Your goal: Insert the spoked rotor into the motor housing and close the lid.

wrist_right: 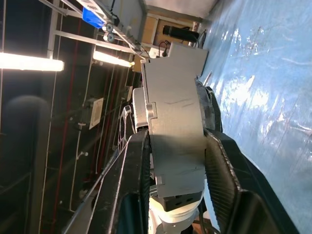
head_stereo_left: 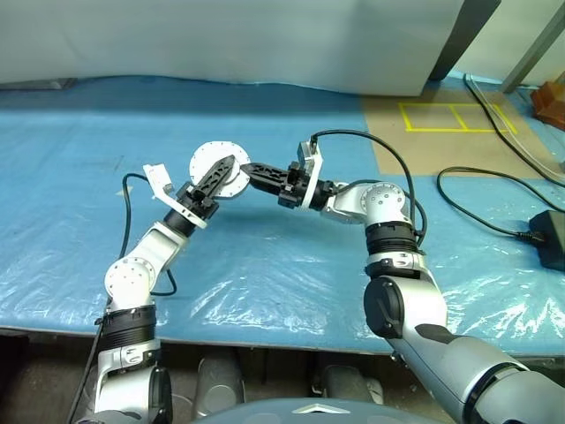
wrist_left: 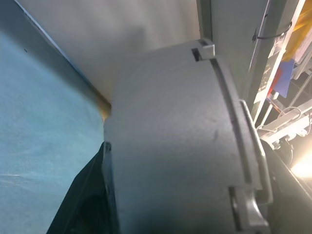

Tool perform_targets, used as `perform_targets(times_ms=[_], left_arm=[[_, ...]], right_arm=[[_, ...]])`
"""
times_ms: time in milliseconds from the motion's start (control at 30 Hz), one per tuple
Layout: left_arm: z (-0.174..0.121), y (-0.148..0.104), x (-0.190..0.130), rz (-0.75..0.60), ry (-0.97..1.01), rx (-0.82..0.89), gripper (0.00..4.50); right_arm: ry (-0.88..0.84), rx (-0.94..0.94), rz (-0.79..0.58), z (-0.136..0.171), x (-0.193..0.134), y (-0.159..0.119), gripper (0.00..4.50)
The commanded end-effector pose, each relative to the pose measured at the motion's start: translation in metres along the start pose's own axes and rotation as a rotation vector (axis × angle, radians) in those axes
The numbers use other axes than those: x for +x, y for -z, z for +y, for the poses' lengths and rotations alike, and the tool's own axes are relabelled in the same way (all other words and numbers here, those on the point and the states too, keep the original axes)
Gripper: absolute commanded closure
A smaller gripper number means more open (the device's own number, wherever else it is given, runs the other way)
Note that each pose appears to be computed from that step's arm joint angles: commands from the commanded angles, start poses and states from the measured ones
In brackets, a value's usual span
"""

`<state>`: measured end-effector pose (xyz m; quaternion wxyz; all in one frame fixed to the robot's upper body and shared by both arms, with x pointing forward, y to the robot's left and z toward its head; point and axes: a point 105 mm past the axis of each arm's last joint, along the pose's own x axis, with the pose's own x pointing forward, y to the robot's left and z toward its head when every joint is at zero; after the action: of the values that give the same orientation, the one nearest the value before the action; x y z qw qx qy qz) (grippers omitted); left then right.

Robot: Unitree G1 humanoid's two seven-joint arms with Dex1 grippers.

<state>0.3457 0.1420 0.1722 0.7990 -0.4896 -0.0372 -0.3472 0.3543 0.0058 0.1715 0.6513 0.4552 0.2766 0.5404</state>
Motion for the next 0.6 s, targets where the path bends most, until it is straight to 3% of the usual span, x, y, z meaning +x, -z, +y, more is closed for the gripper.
perform_targets(times_ms=[33,300,433,600], left_arm=[[0.0,-0.039,0.003,-0.139,-0.026,0.045,1.82],[0.008,-0.071,-0.002,-0.234,-0.084,0.108,1.82],[0.046,-0.098,-0.02,-0.303,-0.322,0.247,1.82],[0.081,-0.111,-0.035,-0.309,-0.522,0.352,1.82]], right_arm=[[-0.093,-0.019,0.023,0.024,0.009,-0.002,1.64],[-0.086,-0.018,0.015,0.022,0.01,-0.004,1.64],[-0.044,-0.038,-0.005,0.015,0.008,-0.006,1.64],[-0.009,-0.037,-0.034,0.005,0.006,-0.008,1.64]])
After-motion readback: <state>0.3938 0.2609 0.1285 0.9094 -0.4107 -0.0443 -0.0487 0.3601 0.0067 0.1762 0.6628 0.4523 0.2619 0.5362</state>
